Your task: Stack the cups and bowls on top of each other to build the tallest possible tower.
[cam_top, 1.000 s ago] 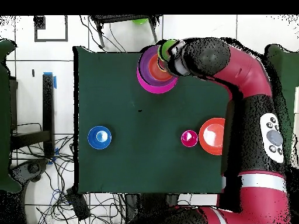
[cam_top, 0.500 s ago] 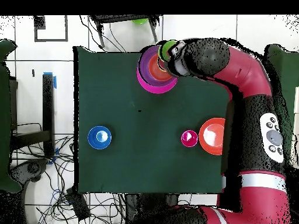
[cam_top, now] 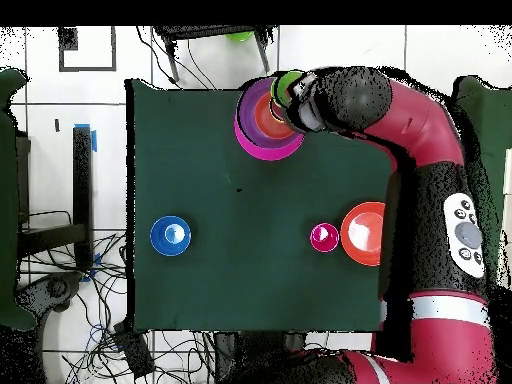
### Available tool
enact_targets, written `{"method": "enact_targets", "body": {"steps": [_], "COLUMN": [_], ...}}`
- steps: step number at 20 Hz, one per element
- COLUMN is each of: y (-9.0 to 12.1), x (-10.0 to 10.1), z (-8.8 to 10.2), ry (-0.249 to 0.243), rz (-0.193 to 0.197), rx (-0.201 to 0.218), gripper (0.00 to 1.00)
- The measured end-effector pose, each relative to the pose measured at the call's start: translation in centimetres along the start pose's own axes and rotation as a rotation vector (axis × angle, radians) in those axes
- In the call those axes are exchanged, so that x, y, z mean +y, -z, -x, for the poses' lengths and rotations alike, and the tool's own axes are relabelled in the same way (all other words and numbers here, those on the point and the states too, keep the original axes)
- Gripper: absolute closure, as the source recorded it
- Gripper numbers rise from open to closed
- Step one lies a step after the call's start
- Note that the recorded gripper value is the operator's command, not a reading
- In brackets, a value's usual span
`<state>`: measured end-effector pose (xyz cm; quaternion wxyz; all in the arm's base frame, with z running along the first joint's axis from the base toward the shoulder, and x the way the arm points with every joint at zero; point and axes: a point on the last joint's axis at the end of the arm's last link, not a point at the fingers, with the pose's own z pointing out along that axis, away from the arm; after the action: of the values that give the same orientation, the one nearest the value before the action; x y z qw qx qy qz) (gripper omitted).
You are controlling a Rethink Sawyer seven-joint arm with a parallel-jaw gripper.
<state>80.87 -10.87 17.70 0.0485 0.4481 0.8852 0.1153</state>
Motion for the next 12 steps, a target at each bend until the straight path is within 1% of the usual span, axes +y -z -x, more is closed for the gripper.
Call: {"method": "enact_targets", "body": {"steps": [8, 12], "y": [-1.03, -1.0], "x": [-0.48, -0.72], "z": [0.02, 0.33], "ry": [-0.004, -0.008], "rz": [-0.003, 0.0], "rx": [0.015, 0.015], "gripper": [1.0, 1.0]}}
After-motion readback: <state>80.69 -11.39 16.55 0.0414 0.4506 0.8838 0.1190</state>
